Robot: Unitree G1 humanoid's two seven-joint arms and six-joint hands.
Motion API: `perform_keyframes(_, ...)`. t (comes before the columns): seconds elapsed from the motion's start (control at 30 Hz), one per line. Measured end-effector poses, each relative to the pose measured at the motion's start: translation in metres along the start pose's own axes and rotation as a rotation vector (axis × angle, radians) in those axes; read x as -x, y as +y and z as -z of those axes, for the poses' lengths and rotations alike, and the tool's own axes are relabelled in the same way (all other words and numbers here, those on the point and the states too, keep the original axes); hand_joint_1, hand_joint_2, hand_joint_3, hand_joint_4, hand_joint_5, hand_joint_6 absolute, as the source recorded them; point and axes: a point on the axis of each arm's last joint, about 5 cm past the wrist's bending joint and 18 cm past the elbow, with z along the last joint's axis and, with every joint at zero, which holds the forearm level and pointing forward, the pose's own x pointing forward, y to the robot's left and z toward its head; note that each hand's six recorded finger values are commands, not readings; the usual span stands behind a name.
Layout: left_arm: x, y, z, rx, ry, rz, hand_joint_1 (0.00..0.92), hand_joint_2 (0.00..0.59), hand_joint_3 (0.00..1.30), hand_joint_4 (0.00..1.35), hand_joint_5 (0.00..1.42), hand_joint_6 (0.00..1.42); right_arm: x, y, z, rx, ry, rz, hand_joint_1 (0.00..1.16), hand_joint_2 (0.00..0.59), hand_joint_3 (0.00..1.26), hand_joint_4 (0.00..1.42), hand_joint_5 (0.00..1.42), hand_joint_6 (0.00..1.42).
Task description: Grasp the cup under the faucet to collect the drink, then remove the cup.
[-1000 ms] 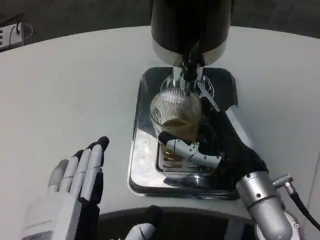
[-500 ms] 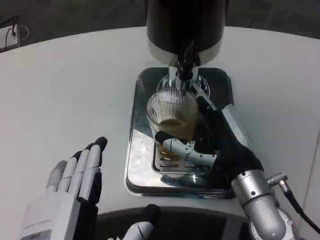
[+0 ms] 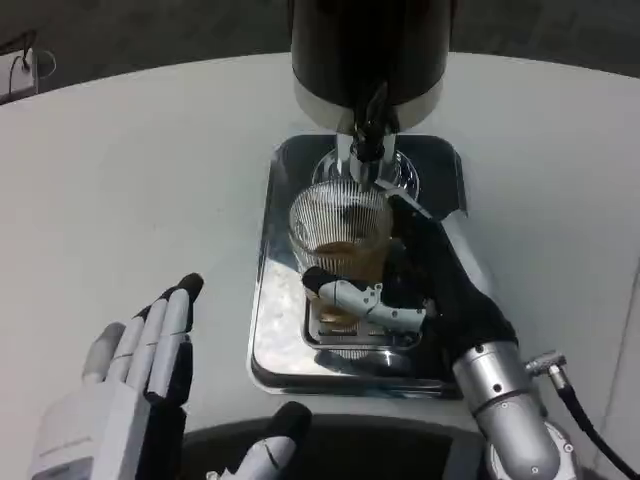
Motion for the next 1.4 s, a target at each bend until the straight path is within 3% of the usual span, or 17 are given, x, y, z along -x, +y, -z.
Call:
perform_keyframes(0.17, 0.000, 0.003, -0.0005, -0.003, 0.009, -0.015, 0.000, 0.193, 0.00, 0.00, 0.04, 0.00, -0.002, 0.0052, -0.0036, -0.021, -0.012, -0.001, 0.98, 0.194, 0.42, 0.53, 0.68, 1.10)
perform_keyframes(0.4, 0.001, 0.005, -0.0004, -0.006, 0.020, -0.011, 0.000, 0.186, 0.00, 0.00, 0.04, 0.00, -0.003, 0.0106, -0.0059, -0.050, -0.014, 0.029, 1.10, 0.215, 0.69, 0.84, 0.99, 1.42)
perform_keyframes(0.5, 0.001, 0.006, -0.0001, -0.006, 0.021, -0.012, 0.000, 0.185, 0.00, 0.00, 0.04, 0.00, -0.003, 0.0103, -0.0058, -0.059, -0.011, 0.045, 1.11, 0.195, 0.75, 0.91, 1.05, 1.42)
perform_keyframes(0.6, 0.001, 0.006, 0.0000, -0.005, 0.022, -0.011, 0.000, 0.184, 0.00, 0.00, 0.04, 0.00, -0.002, 0.0097, -0.0052, -0.067, -0.006, 0.068, 1.12, 0.135, 0.82, 0.96, 1.12, 1.42)
perform_keyframes(0.97, -0.001, 0.006, -0.0006, 0.018, 0.015, -0.017, 0.000, 0.183, 0.01, 0.00, 0.04, 0.00, 0.004, 0.0041, -0.0051, -0.090, -0.007, 0.117, 1.14, 0.107, 0.92, 1.05, 1.21, 1.42)
perform_keyframes(1.2, -0.002, 0.005, -0.0023, 0.028, 0.003, -0.017, 0.000, 0.183, 0.01, 0.00, 0.04, 0.00, 0.009, -0.0030, -0.0135, -0.102, -0.056, 0.142, 1.14, 0.093, 0.92, 1.05, 1.23, 1.42)
perform_keyframes(1.4, -0.006, 0.003, -0.0048, 0.043, -0.020, -0.018, 0.000, 0.183, 0.01, 0.00, 0.04, 0.00, 0.019, -0.0081, -0.0152, -0.088, -0.065, 0.127, 1.14, 0.080, 0.92, 1.06, 1.23, 1.42)
